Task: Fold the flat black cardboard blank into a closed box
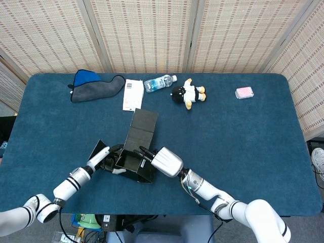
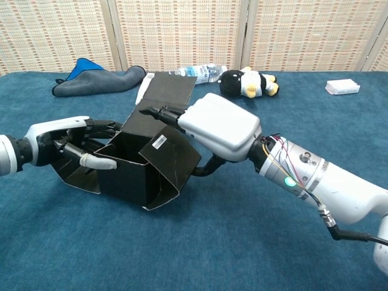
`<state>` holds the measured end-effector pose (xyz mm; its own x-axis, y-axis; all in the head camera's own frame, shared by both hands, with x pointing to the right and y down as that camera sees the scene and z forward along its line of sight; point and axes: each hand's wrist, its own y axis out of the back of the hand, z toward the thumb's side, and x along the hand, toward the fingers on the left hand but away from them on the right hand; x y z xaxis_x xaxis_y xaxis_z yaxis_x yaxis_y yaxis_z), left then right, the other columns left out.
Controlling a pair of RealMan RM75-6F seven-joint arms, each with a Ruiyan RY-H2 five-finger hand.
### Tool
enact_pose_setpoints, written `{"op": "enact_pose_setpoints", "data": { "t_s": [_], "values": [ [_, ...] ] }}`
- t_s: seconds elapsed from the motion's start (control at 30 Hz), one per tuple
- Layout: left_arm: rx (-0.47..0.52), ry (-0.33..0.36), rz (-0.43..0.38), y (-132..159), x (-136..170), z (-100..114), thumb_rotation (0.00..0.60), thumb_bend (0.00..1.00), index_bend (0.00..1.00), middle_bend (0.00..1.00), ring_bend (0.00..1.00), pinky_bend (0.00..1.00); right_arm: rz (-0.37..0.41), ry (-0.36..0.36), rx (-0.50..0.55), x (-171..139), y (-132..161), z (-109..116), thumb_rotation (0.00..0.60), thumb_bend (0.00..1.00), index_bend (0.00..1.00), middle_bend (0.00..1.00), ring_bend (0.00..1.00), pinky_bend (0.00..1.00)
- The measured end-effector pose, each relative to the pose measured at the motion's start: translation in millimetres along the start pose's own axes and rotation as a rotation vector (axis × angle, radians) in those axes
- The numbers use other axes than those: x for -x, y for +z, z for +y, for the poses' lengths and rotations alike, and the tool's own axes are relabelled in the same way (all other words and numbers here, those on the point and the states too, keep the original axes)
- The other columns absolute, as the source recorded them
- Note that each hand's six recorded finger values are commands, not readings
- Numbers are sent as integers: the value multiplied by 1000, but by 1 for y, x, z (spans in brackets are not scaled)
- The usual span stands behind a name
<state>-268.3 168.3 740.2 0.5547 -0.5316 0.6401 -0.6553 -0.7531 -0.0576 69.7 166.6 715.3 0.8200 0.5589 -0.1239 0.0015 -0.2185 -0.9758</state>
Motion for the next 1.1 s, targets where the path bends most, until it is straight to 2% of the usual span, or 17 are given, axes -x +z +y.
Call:
{"op": "enact_pose_setpoints", "data": {
  "t_s": [0.13, 0.37, 0.83, 1.1],
  "values": [
    [3, 0, 2, -1, -1, -1, 600, 166, 200, 267, 553, 695, 6, 8, 3, 2, 3, -4, 600, 5, 2, 188, 696, 1000],
    [-15, 8, -8, -1, -2, -3, 600, 166, 99, 224, 553, 695, 15, -12, 25, 10, 7, -1, 600, 42, 40, 210, 704, 1000],
    [-36, 15, -16, -2, -3, -9, 600, 166, 79, 186, 553, 695, 93, 35, -18, 23, 14, 1, 600, 184, 221, 308, 739, 1000],
    [-49, 25, -22, -2, -4, -10, 600, 166, 77, 167, 553, 695, 109, 64, -37, 25, 15, 1, 600, 207, 250, 329, 746, 1000]
  ]
}}
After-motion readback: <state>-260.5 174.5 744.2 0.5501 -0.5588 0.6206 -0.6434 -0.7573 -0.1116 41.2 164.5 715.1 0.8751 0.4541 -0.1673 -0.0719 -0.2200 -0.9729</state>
